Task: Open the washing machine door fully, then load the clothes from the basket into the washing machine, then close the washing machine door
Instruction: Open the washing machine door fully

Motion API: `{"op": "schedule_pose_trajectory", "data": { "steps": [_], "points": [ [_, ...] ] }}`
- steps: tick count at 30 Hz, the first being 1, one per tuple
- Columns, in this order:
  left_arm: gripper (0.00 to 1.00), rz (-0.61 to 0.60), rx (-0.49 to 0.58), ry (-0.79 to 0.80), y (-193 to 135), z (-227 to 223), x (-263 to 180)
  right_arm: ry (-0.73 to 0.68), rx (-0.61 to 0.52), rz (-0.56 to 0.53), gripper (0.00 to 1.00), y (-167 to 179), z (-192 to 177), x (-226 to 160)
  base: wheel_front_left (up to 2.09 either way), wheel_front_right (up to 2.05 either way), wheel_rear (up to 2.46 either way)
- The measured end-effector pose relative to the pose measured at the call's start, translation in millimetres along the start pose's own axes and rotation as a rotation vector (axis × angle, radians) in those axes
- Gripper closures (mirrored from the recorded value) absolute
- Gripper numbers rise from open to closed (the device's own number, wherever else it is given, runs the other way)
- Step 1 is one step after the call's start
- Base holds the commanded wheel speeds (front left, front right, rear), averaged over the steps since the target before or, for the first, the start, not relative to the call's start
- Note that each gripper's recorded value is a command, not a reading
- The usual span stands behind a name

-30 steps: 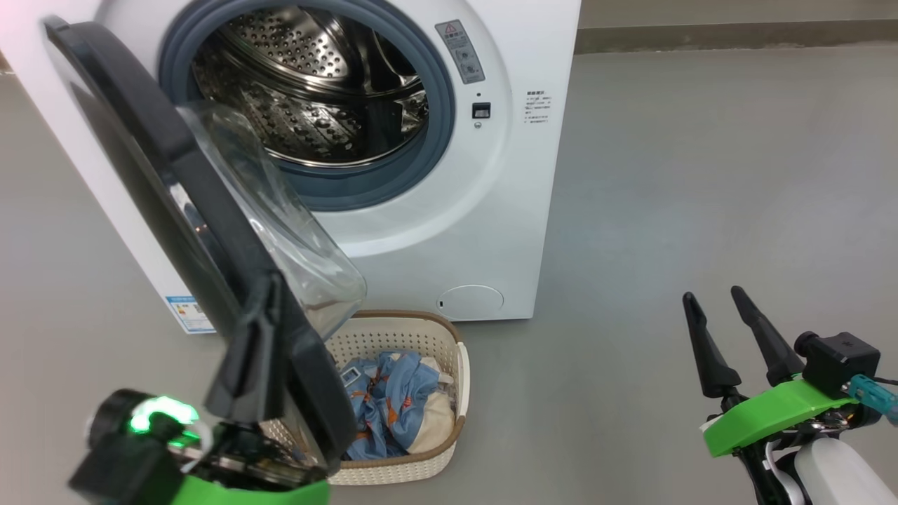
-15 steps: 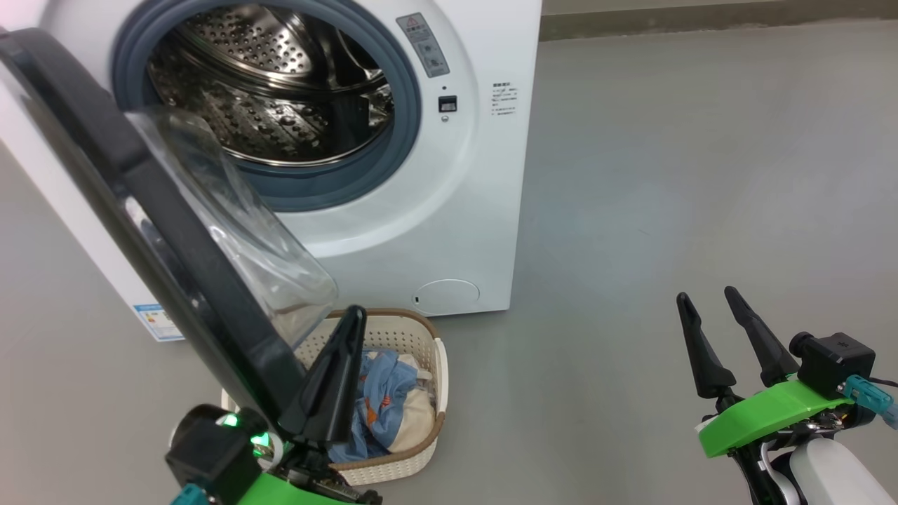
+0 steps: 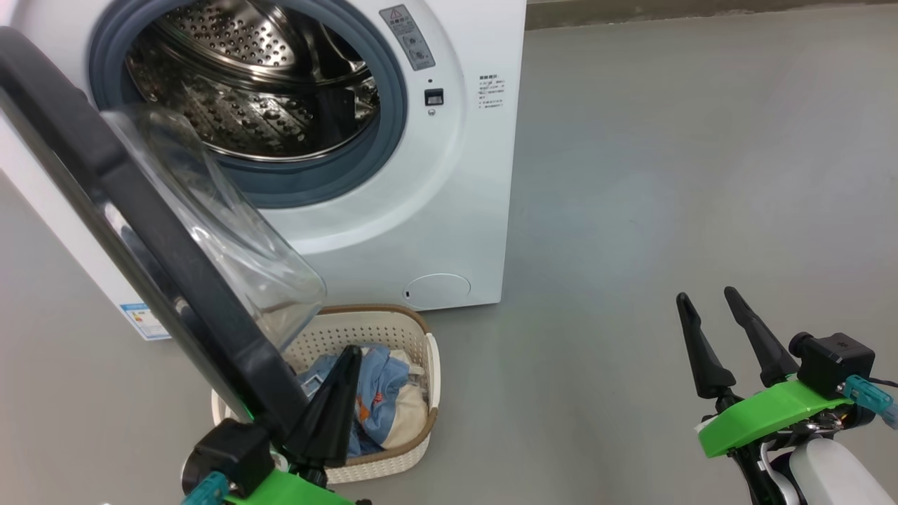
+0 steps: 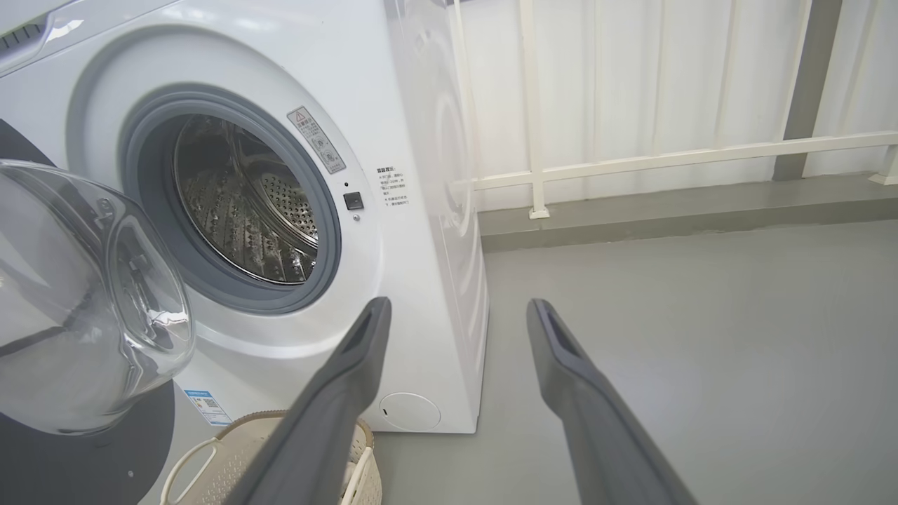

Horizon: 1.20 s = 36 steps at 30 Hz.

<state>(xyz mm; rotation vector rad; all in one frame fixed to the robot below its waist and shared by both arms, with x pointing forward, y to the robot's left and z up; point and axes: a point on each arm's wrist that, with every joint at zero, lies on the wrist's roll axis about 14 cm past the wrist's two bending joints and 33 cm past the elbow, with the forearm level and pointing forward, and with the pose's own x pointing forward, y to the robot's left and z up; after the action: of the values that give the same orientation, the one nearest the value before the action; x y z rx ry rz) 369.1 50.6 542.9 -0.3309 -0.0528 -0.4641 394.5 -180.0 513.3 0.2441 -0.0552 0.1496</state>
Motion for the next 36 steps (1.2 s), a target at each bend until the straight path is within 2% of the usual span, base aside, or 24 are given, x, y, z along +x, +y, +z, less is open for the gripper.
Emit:
{"op": "schedule_pose_trajectory", "data": {
  "steps": [20,36],
  "points": [
    [1.00,0.152,-0.021,0.068,39.0,-21.4,-15.7,0.032,0.011,0.074,0.00,25.4,-11.1,10.8,0.00,0.00,0.00],
    [1.00,0.239,-0.023,0.036,57.8,-12.9,-34.7,0.047,0.026,0.151,0.00,53.9,-18.6,26.5,0.00,0.00,0.00]
  ]
}}
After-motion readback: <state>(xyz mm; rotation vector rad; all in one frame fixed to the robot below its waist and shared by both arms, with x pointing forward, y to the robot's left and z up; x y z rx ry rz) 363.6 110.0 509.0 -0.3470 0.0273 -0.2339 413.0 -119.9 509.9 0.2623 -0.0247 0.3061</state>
